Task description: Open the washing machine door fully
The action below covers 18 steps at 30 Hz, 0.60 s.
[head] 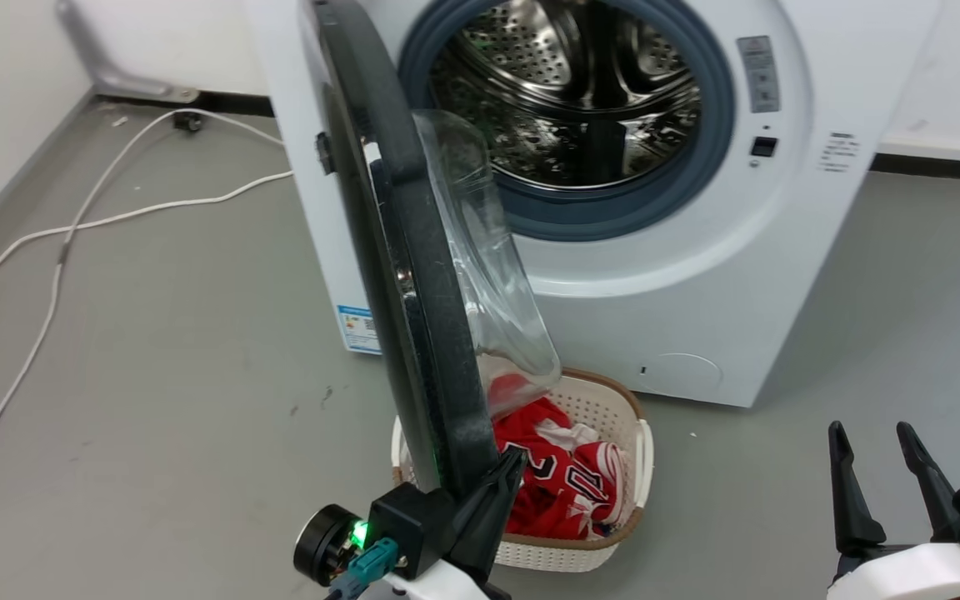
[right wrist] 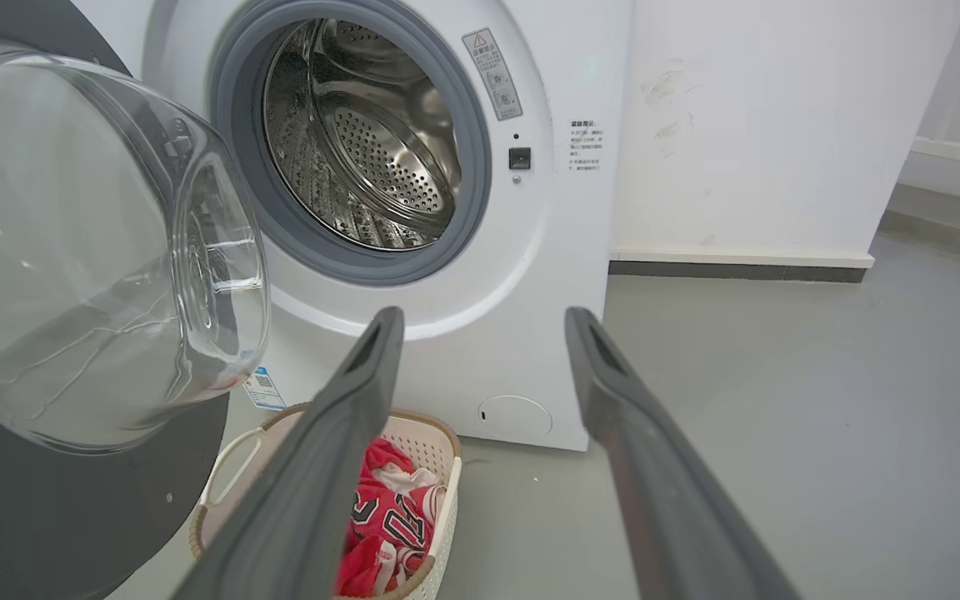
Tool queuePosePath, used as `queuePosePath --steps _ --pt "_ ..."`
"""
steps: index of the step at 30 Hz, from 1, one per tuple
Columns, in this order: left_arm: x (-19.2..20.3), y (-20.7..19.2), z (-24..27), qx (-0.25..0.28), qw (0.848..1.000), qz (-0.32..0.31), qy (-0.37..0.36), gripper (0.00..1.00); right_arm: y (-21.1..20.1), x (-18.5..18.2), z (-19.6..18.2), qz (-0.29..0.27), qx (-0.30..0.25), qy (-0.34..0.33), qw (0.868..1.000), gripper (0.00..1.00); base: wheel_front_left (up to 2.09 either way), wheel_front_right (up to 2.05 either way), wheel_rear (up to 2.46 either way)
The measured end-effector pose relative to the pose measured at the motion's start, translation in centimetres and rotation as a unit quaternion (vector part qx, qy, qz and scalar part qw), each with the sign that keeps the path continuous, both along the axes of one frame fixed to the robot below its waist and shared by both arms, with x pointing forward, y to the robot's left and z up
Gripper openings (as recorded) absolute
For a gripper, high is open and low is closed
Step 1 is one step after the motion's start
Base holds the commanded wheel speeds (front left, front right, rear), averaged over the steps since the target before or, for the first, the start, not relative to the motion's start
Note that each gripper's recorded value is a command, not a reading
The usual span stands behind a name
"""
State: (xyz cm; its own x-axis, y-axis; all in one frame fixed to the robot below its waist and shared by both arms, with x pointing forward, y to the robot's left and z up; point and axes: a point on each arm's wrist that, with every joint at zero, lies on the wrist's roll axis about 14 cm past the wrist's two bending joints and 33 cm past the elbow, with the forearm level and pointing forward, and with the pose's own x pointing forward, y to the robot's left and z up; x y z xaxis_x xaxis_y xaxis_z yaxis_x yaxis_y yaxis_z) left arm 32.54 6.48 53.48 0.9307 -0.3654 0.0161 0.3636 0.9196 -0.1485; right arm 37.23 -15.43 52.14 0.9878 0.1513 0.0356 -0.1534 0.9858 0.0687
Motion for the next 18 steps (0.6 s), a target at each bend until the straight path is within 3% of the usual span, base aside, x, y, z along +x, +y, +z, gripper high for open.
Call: queuePosePath --steps 7,18 --pt "-0.9 3.9 0.0 -0.002 0.998 0.068 0.004 0.00 2.6 1.2 0.0 0.038 0.000 -0.002 0.999 1.00 0.00 0.00 0.00" --pt "-2.4 12.9 0.1 0.028 0.979 0.202 -0.002 0.00 6.3 2.7 0.1 0.088 0.001 -0.001 0.996 1.00 0.00 0.00 0.00"
